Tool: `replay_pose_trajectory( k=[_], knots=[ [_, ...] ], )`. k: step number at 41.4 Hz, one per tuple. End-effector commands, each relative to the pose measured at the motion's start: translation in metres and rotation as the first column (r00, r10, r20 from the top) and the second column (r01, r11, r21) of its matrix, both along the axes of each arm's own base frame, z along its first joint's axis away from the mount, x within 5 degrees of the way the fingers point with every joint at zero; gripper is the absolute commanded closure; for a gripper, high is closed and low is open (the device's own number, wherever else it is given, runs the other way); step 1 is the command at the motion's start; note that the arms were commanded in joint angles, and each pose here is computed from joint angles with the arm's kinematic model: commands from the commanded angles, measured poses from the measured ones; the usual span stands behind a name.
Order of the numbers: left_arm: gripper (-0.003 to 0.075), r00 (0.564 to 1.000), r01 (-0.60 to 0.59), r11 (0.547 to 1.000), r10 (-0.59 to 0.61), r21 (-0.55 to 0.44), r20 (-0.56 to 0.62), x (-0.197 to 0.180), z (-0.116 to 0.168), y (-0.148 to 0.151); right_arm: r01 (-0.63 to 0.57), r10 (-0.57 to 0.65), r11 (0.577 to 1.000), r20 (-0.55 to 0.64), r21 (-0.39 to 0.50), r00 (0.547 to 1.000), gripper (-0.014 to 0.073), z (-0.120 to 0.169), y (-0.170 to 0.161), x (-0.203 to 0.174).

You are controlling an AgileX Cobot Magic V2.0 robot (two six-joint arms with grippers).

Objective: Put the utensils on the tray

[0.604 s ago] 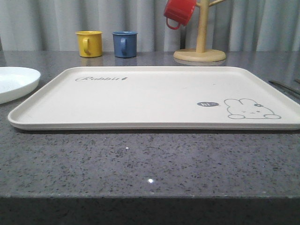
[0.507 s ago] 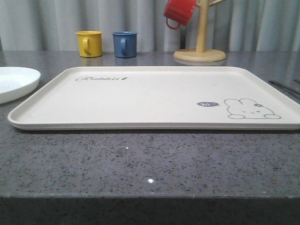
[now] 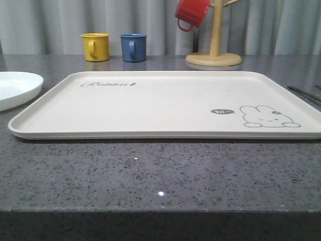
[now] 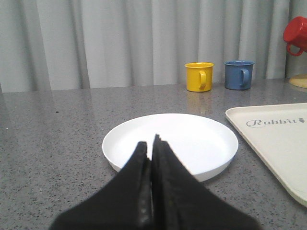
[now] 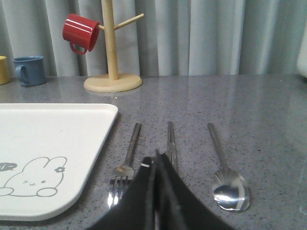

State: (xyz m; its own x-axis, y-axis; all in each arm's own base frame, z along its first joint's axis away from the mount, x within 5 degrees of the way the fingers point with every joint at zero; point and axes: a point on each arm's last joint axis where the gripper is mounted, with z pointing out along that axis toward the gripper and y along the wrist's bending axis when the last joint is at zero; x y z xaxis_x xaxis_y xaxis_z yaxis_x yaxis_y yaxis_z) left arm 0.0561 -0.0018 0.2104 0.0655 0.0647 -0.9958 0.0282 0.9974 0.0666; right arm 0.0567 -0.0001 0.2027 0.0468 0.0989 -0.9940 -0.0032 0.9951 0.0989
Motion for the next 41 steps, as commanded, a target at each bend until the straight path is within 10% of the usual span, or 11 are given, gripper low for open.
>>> replay_pose_trajectory(
  k=[1, 13, 23, 32, 41],
  knots=[
    [0.074, 0.997, 0.001, 1.0, 0.0, -0.012, 0.083, -0.001, 0.002, 0.0, 0.009, -0.008, 1.0, 0.098, -0.004, 0.995, 0.0662, 0.008, -0.001, -0.002],
    [0.074, 0.985, 0.004, 1.0, -0.001, -0.016, 0.171, -0.003, 0.012, 0.0, 0.007, -0.009, 1.0, 0.123, 0.013, 0.992, 0.0662, 0.013, -0.001, -0.003],
    [0.074, 0.972, 0.015, 0.998, -0.002, -0.055, 0.233, -0.025, 0.097, 0.001, 0.007, -0.005, 1.0, 0.154, -0.014, 0.988, 0.0662, 0.09, 0.0, -0.023],
    [0.074, 0.999, 0.005, 0.999, -0.003, -0.04, 0.039, -0.012, 0.172, 0.0, 0.001, -0.002, 1.0, -0.023, -0.014, 1.0, 0.0662, 0.158, 0.0, -0.012],
    [0.074, 0.983, -0.003, 0.999, -0.003, -0.033, -0.181, 0.029, 0.162, -0.001, -0.004, 0.0, 1.0, -0.306, -0.012, 0.952, 0.0662, 0.145, 0.0, 0.029]
  ],
)
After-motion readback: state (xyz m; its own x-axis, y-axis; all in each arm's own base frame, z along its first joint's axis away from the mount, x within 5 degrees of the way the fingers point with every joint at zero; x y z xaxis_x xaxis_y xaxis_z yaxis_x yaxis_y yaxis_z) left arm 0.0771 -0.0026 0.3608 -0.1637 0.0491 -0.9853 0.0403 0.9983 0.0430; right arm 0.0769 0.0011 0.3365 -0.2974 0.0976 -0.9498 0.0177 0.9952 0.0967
